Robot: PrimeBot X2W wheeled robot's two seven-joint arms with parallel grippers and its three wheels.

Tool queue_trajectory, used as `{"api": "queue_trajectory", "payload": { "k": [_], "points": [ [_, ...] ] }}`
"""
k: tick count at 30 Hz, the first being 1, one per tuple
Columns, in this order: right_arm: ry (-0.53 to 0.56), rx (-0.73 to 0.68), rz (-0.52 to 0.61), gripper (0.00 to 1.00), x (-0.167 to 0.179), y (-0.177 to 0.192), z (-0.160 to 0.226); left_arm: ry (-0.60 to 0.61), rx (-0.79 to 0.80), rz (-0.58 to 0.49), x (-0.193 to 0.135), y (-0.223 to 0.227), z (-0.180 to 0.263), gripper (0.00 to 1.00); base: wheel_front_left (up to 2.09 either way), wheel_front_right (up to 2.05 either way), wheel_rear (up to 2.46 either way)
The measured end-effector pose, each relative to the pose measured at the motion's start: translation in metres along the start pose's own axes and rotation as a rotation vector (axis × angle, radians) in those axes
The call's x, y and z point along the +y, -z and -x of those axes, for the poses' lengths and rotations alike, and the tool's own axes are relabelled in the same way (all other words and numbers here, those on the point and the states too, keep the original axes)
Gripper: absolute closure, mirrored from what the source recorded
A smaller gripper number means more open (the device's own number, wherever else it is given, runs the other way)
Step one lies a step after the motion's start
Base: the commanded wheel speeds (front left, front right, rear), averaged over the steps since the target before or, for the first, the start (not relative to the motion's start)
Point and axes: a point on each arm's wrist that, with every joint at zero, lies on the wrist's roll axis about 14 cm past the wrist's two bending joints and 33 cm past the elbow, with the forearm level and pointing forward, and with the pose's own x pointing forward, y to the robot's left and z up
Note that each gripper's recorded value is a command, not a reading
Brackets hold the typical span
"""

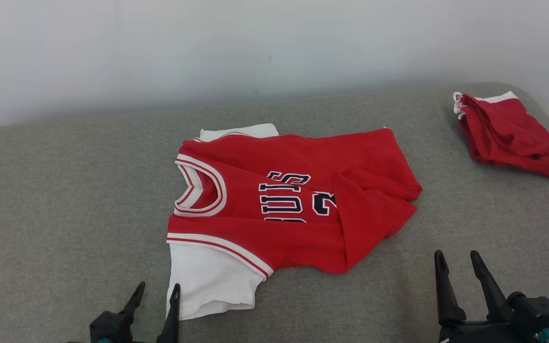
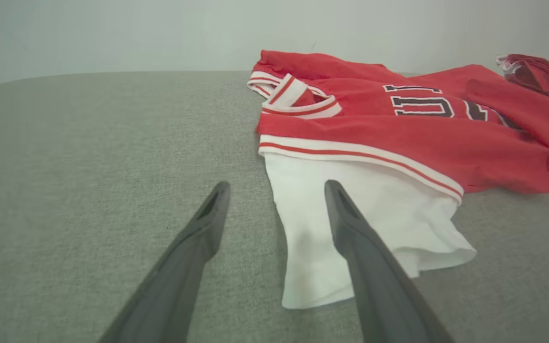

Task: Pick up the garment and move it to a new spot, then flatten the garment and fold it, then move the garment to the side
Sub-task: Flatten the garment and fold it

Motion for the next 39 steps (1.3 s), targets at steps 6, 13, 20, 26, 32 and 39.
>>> {"api": "queue_trajectory", "payload": {
  "k": [6, 13, 20, 26, 32, 39],
  "points": [
    [0.024, 0.017, -0.007, 0.00, -0.007, 0.008, 0.001, 0.043, 0.122, 0.030, -0.014, 0.037, -0.003, 0.00, 0.00, 0.00, 0.00],
    [0.018, 0.015, -0.005, 0.00, -0.004, 0.007, -0.003, 0.030, 0.157, 0.071, -0.012, 0.045, -0.006, 1.00, 0.00, 0.00, 0.00],
    [-0.016, 0.033, -0.009, 0.00, 0.006, 0.013, -0.008, -0.037, 0.075, 0.090, 0.009, 0.022, 0.001, 1.00, 0.00, 0.00, 0.00],
    [-0.065, 0.037, -0.010, 0.00, 0.021, 0.014, -0.016, -0.151, 0.044, 0.091, 0.042, 0.019, 0.036, 1.00, 0.00, 0.00, 0.00],
    [-0.101, 0.049, -0.010, 0.00, 0.032, 0.017, -0.019, -0.249, 0.058, 0.115, 0.063, 0.032, 0.073, 1.00, 0.00, 0.00, 0.00],
    [-0.123, 0.065, -0.006, 0.00, 0.037, 0.021, -0.022, -0.310, 0.084, 0.160, 0.065, 0.048, 0.098, 0.56, 0.00, 0.00, 0.00]
  ]
}}
